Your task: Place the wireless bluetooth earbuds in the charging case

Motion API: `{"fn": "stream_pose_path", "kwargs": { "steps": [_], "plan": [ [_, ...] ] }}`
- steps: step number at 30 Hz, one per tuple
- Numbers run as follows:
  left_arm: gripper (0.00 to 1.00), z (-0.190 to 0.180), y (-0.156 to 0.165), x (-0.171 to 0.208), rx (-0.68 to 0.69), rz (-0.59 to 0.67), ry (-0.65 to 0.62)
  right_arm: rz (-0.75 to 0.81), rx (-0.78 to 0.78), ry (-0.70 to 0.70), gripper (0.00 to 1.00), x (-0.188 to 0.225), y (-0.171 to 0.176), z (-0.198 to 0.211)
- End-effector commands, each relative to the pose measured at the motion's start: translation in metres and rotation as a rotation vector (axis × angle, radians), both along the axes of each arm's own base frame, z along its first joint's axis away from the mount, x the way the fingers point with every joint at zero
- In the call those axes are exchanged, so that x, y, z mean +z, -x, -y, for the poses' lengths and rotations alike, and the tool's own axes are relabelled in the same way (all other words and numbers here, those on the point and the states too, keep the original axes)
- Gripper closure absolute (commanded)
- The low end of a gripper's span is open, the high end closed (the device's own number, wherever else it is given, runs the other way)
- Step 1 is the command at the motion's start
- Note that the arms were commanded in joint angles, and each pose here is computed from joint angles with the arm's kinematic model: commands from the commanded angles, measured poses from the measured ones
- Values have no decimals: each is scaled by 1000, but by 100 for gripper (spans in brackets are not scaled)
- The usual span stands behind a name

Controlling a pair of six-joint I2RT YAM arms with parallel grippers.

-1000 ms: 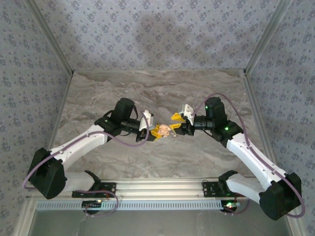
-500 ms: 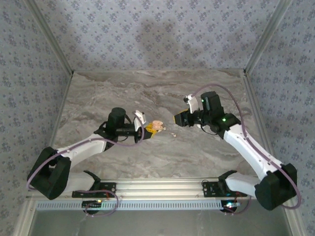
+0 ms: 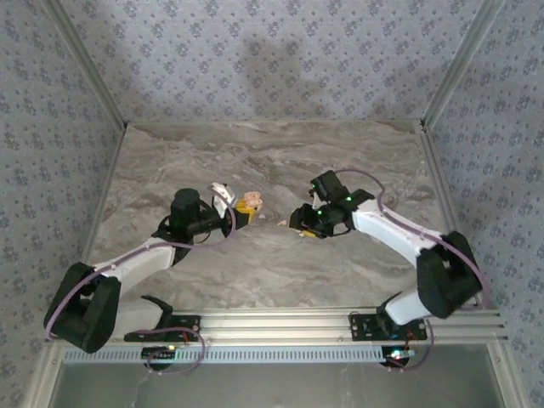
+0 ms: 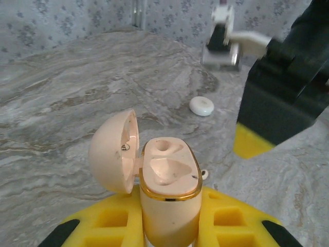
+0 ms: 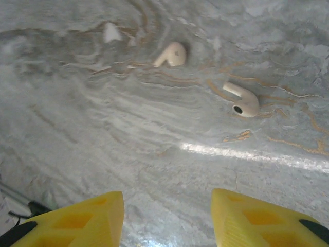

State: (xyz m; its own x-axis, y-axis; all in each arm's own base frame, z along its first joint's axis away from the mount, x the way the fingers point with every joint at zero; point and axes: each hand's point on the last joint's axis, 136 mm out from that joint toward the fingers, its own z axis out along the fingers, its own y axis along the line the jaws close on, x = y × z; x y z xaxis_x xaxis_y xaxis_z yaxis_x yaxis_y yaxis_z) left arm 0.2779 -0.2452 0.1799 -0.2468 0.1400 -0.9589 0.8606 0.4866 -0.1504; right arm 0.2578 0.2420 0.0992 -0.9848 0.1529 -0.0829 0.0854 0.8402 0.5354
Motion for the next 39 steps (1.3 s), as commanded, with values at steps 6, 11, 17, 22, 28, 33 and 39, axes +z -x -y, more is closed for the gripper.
{"fn": "stream_pose_path", "kwargs": {
  "steps": [6,11,17,22,28,33,39],
  "plan": [
    [79,-11,-6,22,46,49,42,-149,-4,68,48,-33,4,-25],
    [79,-14,-6,24,50,48,36,-199,11,114,47,-48,5,-23],
    [79,-16,-8,22,57,41,30,-221,5,189,46,-60,2,-5],
    [79,-17,-9,19,61,33,26,-192,2,240,46,-64,-10,5],
    [79,-18,-11,19,67,30,29,-134,-3,218,46,-63,-39,-2],
    [79,-20,-11,19,72,27,30,-60,-38,180,47,-57,-68,-4],
    [79,-20,-11,19,72,26,32,-10,-45,206,46,-49,-86,3]
  ]
}}
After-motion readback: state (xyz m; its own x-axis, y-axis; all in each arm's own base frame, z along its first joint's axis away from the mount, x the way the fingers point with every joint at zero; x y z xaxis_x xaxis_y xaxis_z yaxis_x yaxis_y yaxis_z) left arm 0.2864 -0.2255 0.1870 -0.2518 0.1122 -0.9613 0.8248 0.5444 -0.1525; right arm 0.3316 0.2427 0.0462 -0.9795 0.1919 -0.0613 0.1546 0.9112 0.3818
